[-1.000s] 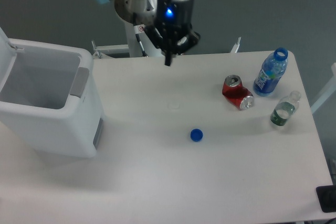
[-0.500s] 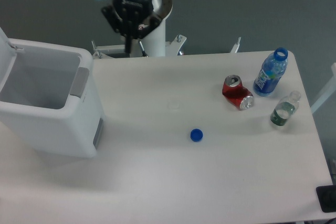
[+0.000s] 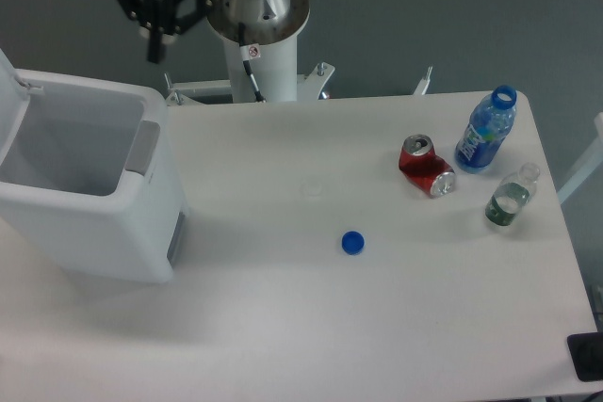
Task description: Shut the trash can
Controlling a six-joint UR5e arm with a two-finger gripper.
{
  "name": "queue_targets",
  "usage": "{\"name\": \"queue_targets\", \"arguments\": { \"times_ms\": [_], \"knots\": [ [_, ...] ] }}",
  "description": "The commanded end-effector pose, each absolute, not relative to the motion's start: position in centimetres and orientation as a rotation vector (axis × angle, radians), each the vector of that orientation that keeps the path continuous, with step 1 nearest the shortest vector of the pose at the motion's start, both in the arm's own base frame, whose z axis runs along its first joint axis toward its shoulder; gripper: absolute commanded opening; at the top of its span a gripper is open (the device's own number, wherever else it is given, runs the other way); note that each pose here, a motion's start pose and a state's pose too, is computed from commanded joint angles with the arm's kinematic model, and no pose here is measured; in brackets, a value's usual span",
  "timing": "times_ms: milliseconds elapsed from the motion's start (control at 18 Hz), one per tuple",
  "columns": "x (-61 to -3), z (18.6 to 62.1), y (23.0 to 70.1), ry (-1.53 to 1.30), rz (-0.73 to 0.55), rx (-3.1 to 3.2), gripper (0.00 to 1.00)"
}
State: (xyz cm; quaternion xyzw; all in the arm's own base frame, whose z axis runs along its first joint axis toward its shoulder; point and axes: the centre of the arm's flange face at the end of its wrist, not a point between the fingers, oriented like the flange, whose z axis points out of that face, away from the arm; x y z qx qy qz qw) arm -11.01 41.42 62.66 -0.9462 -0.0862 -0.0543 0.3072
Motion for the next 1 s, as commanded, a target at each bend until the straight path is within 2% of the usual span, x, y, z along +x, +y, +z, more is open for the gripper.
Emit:
{"name": "queue_targets", "arguments": {
  "times_ms": [278, 667, 1000],
  "knots": [
    [-7.0, 65.5, 39.4, -0.16, -0.197, -2.419, 0.04],
    [-3.5, 66.1, 40.0, -0.031, -0.302, -2.381, 0.04],
    [-2.0, 65.1, 42.0, 0.049, -0.338, -2.39, 0.04]
  ]
}}
